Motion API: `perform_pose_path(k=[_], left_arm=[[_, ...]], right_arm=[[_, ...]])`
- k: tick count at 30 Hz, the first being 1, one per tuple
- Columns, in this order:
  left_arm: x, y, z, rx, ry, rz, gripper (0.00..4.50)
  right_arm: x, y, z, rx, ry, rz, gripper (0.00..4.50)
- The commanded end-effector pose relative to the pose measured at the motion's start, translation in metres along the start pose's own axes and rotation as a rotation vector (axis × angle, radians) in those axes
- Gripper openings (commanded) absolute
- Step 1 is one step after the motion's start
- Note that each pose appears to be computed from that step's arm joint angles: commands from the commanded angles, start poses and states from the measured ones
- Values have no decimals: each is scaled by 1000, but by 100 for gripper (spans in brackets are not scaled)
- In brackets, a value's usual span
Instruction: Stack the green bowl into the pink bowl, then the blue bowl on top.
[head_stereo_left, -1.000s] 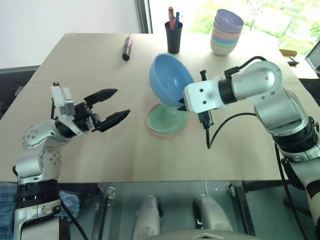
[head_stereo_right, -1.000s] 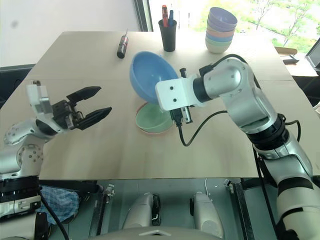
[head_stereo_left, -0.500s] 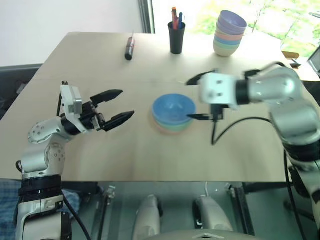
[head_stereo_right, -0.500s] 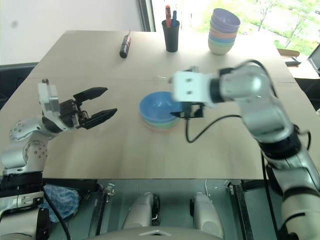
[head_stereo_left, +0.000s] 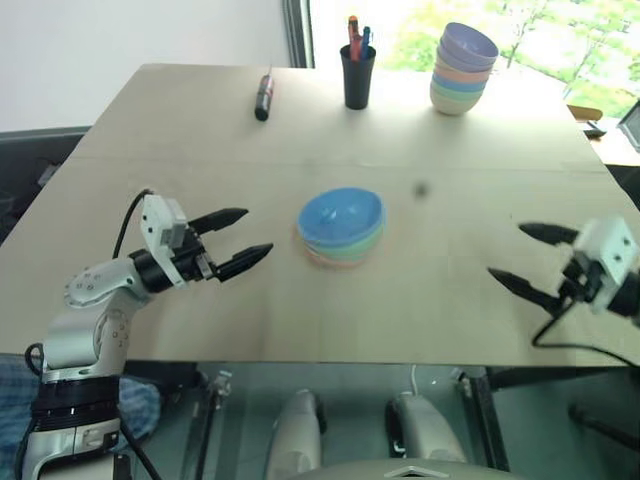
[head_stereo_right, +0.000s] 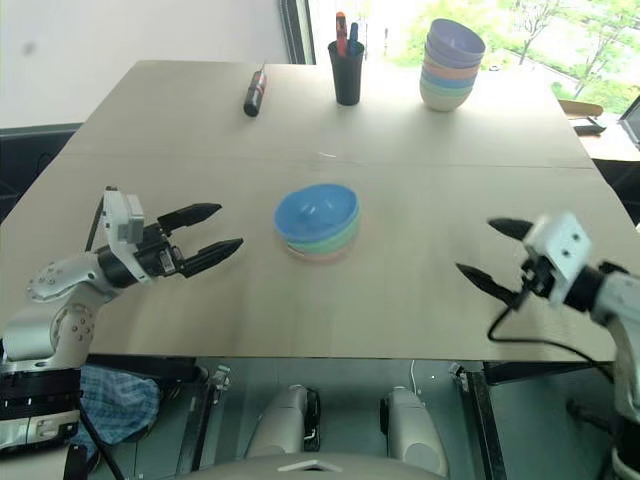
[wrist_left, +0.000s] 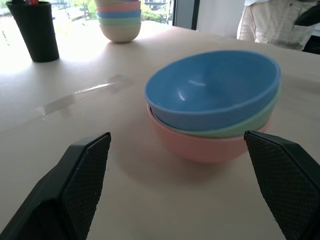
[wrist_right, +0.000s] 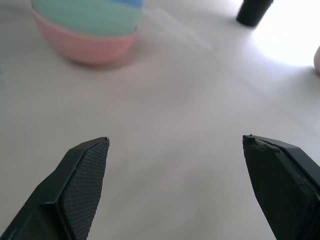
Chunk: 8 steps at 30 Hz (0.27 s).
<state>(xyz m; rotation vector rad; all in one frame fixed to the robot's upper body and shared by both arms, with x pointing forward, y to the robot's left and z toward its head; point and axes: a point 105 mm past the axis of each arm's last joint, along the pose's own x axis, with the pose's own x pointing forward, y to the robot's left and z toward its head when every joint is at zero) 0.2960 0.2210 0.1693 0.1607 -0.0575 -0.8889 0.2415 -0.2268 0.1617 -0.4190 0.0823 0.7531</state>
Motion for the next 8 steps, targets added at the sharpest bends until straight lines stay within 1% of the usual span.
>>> perform_pose_path(k=[1, 6, 8], left_arm=[[-7, 4, 10, 80, -10, 23, 450], [-7, 0, 8, 88, -9, 0, 450], [-8, -1, 9, 98, -17, 2, 450]], right_arm=[[-18, 12, 10, -8, -66, 38, 448], [-27, 10, 8, 21, -80, 49, 448], [-30, 8, 5, 27, -61, 55, 448]])
